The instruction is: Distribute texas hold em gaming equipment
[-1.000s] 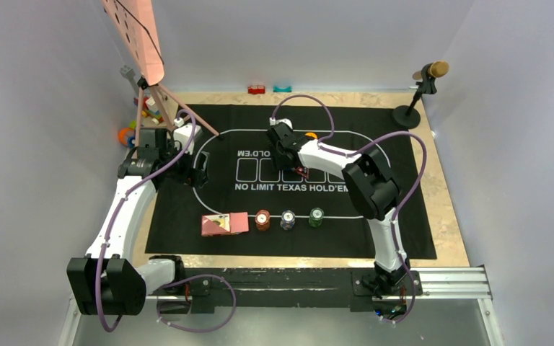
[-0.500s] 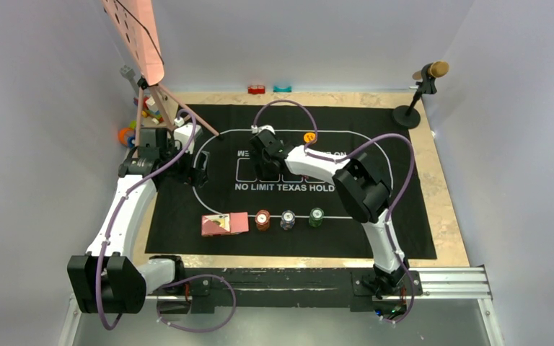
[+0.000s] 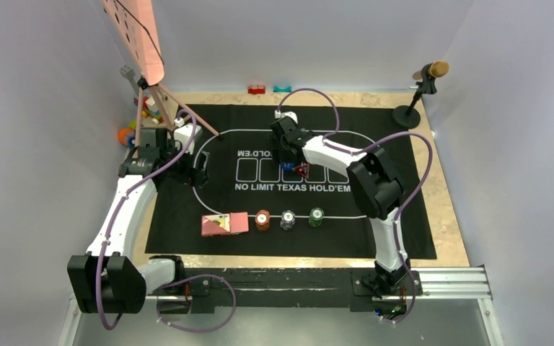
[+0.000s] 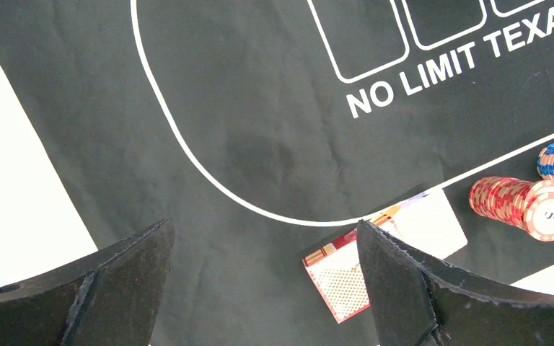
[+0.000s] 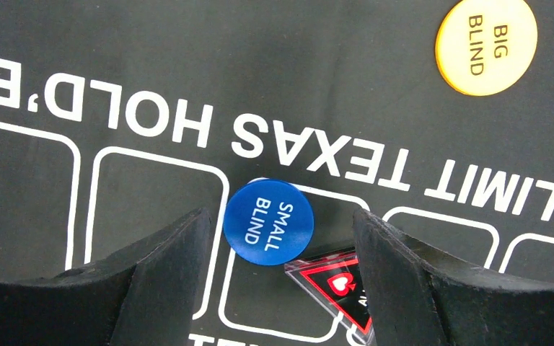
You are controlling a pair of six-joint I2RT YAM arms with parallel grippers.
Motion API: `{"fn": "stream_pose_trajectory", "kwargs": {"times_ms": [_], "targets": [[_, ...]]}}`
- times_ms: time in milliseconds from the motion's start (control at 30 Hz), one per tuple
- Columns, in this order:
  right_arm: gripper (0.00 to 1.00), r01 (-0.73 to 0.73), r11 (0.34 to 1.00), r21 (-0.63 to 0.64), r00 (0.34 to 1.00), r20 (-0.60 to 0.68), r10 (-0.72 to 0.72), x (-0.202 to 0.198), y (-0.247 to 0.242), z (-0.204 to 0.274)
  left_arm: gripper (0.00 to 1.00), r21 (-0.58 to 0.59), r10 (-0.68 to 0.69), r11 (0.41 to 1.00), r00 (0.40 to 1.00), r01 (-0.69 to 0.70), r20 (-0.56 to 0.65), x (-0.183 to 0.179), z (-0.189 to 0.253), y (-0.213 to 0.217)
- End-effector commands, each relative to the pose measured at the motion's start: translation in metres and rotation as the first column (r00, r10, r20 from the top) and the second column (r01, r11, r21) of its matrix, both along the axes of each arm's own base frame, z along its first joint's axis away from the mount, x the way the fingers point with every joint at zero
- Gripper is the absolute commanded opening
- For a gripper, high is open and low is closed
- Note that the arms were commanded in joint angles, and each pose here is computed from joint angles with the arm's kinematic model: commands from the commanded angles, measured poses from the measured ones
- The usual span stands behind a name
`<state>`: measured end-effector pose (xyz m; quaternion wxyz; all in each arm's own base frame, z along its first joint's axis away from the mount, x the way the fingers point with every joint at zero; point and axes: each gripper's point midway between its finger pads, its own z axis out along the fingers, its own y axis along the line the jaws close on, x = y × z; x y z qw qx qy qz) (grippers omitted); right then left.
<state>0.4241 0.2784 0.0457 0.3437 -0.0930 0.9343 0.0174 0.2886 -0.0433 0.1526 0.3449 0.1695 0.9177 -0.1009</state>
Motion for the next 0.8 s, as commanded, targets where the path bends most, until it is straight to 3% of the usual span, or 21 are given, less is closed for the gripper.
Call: {"fn": "stream_pose_trajectory", "kwargs": {"times_ms": [0,300,767], "targets": [[0.76,-0.008,1.000,0.019,1.000,-0.004,0.008,0.000,0.009,-0.009,1.00,-0.006,-0.012,1.000,1.000,0.012,0.023,0.003,0.004,-0.002],[0.69,-0.018,0.999,0.026,0.998,-0.058,0.019,-0.008,0.014,-0.033,1.00,-0.009,-0.008,1.000,1.000,0.008,0.025,0.005,0.006,-0.002],[0.42,-0.099,0.995,0.028,0.986,-0.130,0.102,-0.044,0.050,-0.048,1.00,-0.009,-0.001,1.000,1.000,0.002,0.027,0.004,0.008,-0.001]]}}
